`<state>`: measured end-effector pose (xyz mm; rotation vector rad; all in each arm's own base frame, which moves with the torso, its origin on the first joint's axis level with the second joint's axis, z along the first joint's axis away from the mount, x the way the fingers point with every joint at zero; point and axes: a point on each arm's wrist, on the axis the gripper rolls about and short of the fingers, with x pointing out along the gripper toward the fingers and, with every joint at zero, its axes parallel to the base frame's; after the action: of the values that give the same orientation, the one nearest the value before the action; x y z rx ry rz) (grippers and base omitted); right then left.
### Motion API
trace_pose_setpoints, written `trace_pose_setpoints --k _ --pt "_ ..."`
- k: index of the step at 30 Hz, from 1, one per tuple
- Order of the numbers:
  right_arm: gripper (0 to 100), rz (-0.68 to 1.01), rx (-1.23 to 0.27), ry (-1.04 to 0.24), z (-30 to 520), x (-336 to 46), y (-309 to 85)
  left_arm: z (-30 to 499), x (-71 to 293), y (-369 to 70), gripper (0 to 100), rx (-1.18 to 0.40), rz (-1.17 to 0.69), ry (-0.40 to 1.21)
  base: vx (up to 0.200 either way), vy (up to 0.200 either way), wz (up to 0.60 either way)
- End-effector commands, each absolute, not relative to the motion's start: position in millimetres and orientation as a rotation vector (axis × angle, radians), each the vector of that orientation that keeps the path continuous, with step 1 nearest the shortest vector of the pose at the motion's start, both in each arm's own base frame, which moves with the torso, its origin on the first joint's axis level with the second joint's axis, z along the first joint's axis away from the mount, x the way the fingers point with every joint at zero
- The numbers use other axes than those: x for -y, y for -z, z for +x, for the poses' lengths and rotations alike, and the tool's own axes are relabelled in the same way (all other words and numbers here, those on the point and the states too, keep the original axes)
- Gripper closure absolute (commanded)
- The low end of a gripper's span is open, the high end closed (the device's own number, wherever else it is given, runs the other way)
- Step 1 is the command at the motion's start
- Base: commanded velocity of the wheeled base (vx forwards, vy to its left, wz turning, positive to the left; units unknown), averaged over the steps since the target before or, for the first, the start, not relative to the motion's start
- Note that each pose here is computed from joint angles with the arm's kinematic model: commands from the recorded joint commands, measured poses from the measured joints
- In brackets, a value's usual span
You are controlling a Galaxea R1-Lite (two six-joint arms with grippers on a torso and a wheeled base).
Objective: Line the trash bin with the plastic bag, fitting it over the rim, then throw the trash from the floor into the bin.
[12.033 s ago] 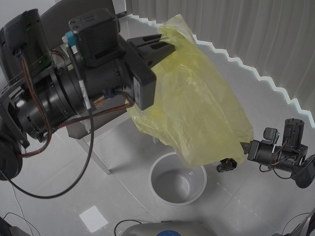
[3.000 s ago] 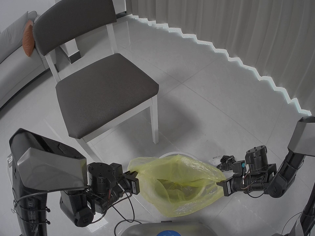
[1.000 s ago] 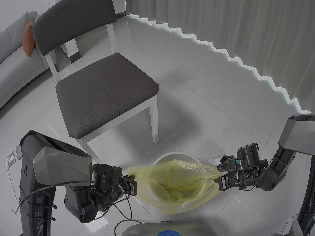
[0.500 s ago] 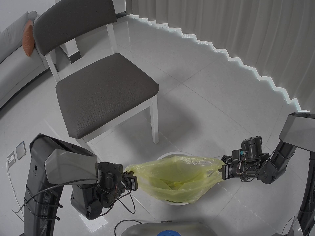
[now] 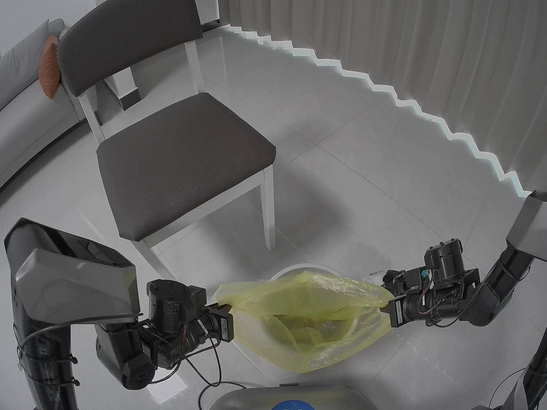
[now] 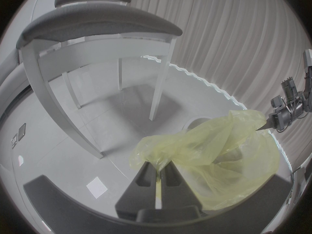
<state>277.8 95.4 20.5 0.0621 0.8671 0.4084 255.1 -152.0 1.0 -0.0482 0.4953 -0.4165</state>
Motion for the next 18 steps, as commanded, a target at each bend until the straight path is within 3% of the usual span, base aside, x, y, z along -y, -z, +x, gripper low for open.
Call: trace_pose_setpoints --k 1,18 --pt "100 0.038 -0.848 -0.450 263 -101 -32 242 155 -13 100 -0.485 -0.047 0.460 0.000 0.000 0.00" --pt "100 -0.020 -0.899 -0.492 246 -102 -23 230 156 -2 100 -0.548 -0.024 0.510 0.000 0.000 0.00"
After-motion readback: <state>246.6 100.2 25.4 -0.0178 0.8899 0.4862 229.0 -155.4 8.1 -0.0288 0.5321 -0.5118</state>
